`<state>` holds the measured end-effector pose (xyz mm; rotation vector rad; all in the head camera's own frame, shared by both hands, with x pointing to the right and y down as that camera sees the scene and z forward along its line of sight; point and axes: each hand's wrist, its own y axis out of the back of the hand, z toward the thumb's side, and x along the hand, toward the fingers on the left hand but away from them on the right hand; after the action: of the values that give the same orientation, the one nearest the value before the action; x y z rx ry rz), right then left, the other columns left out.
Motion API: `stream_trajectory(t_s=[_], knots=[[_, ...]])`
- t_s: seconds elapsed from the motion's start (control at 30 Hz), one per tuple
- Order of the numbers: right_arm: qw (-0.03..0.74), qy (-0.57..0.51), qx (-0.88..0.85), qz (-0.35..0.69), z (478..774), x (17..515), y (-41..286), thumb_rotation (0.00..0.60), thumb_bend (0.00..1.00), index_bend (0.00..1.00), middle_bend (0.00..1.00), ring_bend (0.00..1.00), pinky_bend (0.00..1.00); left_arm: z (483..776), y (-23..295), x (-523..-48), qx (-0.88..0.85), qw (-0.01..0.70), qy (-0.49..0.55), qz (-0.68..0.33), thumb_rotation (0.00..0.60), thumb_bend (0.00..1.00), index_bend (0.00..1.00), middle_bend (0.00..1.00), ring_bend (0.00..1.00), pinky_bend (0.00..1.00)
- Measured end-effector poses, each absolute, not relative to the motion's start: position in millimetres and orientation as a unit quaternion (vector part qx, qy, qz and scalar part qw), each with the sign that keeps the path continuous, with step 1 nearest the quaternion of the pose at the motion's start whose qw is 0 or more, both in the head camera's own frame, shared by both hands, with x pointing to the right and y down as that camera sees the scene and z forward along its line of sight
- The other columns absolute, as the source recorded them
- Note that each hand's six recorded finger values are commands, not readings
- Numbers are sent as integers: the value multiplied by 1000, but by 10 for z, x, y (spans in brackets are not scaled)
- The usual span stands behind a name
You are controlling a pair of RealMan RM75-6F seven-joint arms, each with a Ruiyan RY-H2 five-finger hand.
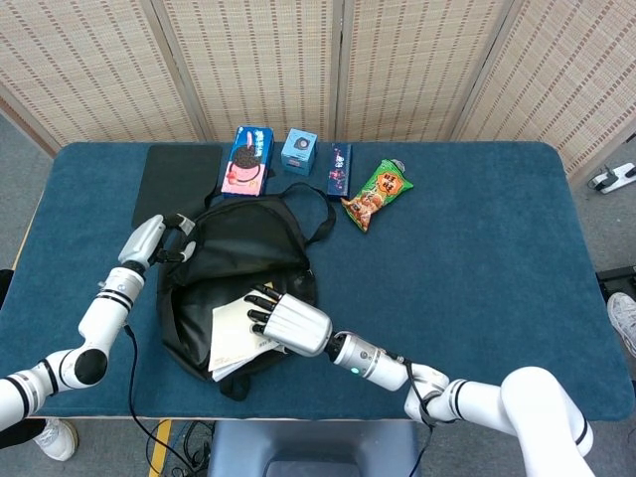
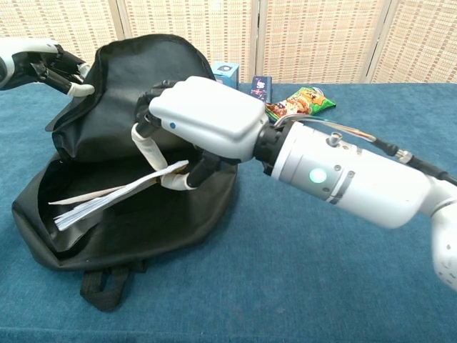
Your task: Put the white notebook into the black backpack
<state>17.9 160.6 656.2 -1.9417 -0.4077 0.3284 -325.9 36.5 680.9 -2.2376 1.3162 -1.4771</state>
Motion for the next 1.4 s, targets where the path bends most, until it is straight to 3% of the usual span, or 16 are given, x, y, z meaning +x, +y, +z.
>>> stream_trajectory(t_s=[1.03, 1.23, 1.4], knots=[[507, -171, -815, 223, 7049, 50, 1291, 600, 526, 683, 513, 249, 135, 6748, 383, -3355, -750, 61, 435, -494, 600, 474, 741, 339, 299, 169], [517, -162, -807, 237, 7075, -72, 1295, 600, 493, 683, 508, 249, 122, 6733, 404, -3322, -756, 60, 423, -495, 600, 474, 738, 333, 299, 169], [523, -161, -800, 247, 7105, -172, 1318, 600, 345, 646, 494, 249, 115, 6717, 408, -3304, -759, 59, 419, -495, 600, 473, 737, 333, 299, 169]])
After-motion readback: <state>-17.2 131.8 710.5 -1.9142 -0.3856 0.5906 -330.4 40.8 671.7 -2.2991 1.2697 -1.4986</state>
